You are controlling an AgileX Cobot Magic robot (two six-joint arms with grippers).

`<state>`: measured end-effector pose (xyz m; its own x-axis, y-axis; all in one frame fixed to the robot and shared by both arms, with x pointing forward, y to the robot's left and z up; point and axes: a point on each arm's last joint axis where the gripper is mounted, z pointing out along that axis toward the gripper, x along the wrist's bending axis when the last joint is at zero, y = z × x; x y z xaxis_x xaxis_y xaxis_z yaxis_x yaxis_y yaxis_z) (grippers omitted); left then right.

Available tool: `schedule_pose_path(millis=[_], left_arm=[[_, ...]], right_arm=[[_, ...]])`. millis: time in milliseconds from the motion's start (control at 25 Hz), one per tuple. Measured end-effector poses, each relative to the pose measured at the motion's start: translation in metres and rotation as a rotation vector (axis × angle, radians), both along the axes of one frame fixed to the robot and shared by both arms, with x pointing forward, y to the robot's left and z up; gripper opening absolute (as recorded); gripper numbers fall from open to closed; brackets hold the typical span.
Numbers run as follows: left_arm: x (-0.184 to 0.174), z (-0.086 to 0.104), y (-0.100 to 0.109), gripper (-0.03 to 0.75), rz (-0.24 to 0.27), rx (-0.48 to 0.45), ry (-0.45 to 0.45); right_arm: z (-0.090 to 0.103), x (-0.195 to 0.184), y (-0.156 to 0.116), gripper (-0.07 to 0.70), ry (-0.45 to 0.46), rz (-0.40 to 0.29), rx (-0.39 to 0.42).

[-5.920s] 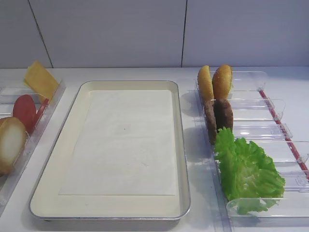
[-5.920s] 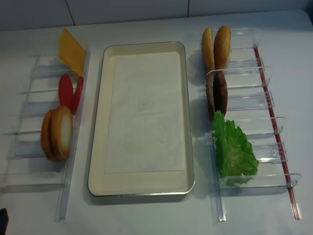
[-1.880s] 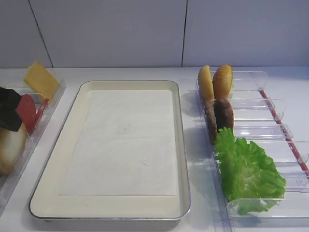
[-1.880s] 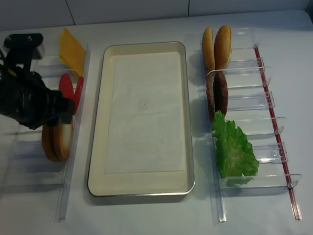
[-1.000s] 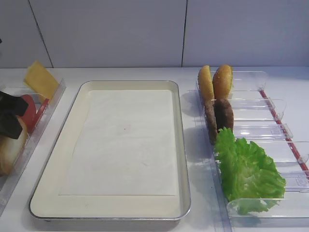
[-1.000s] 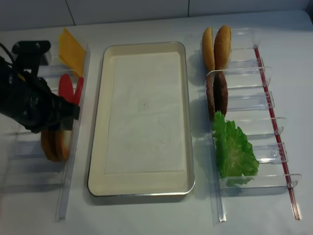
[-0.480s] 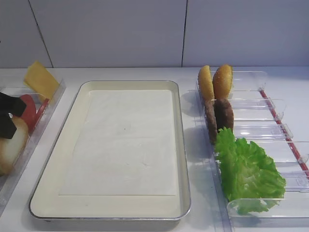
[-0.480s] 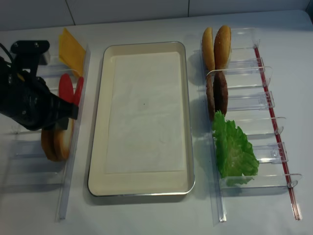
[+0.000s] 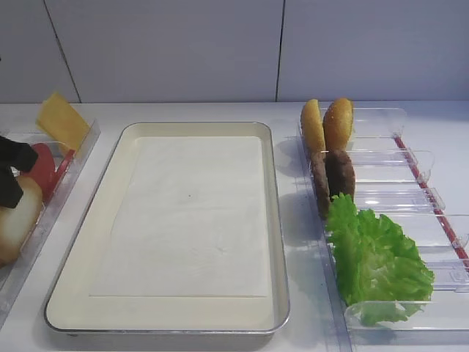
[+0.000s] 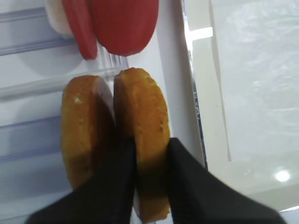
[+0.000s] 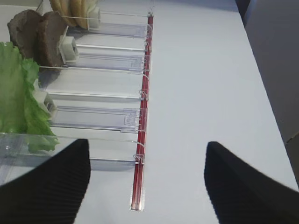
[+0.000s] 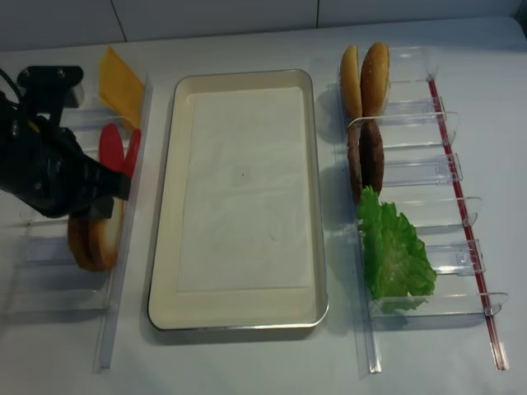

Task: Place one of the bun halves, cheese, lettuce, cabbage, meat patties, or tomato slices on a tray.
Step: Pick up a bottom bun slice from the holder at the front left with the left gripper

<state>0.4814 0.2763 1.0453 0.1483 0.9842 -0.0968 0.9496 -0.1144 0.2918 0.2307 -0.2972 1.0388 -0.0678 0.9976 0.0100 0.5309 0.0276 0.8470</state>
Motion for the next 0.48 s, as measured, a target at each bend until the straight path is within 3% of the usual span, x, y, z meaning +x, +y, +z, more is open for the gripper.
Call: schedule_pose_path(millis=[320,480], left_arm=[[0.008,0.040,-0.002,0.151,-0.015,-0.012,-0.040],[0.009,0.048,-0.005,0.151,-0.013,-0.046,-0.050]], right_arm=[[0.000,0.000,0.000,0.522,0.000,0.000,0.000],[0.000,0.000,0.000,0.522,0.000,0.000,0.000]])
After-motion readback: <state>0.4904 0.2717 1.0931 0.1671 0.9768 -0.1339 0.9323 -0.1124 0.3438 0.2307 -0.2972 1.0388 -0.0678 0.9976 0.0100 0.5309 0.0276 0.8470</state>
